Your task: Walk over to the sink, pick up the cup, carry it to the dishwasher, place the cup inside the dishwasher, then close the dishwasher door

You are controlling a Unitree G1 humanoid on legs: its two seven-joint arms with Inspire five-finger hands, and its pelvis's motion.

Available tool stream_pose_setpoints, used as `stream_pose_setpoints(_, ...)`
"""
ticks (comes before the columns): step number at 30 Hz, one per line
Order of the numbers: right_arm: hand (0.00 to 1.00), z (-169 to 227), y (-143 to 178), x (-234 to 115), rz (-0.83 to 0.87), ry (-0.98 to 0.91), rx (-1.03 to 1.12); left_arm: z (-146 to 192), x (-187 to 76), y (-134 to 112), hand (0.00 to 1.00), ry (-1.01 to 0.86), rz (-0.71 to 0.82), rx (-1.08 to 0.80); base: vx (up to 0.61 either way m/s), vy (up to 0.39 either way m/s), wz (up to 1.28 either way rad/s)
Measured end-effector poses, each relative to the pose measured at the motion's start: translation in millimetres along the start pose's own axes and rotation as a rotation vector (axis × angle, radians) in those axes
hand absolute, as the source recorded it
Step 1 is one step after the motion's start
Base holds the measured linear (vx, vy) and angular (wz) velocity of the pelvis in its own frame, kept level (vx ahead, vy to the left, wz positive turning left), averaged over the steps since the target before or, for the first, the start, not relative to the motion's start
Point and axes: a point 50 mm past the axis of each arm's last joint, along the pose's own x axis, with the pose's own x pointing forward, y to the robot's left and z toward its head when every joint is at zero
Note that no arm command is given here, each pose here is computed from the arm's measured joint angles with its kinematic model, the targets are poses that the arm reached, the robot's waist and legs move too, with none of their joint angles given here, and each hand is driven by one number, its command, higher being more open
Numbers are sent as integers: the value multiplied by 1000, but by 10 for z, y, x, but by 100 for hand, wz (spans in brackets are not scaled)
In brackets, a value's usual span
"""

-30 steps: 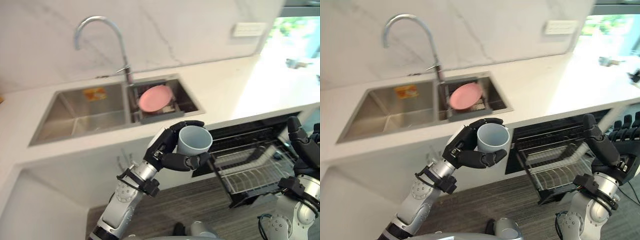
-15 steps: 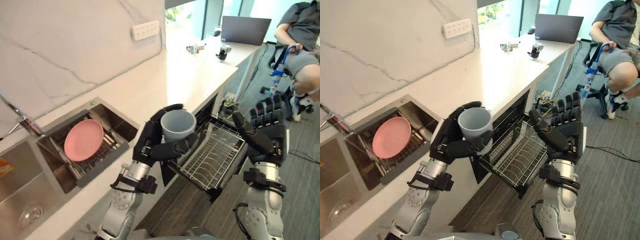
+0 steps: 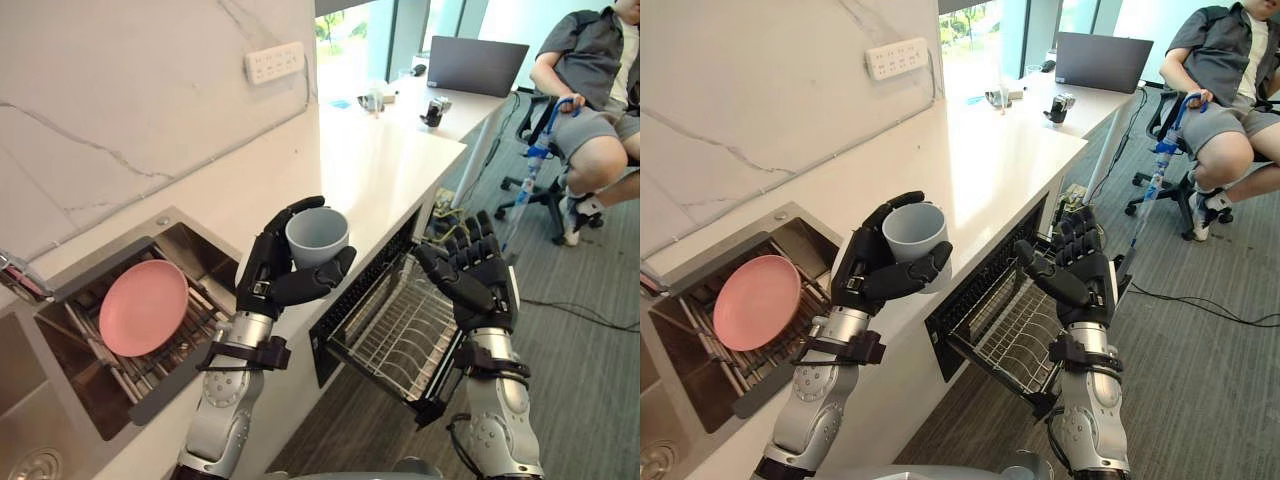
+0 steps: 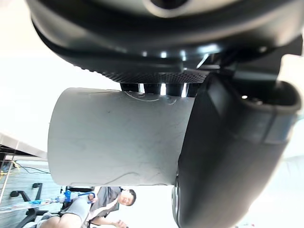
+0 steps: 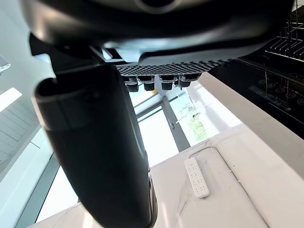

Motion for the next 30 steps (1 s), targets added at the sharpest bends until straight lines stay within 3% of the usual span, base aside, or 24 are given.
stream_pose_setpoints(12, 100, 45, 29, 30, 52, 14, 9, -171, -28, 56, 0, 69, 75, 88, -35, -24, -18)
stream_pose_setpoints(17, 100, -33, 81, 1, 185, 94, 99, -125, -29, 139, 0, 35, 139, 242, -39, -11, -3)
stream_pose_setpoints(30, 100, -22, 117, -6, 528, 257, -4, -175, -51, 258, 0, 41, 137, 296, -53, -3, 7)
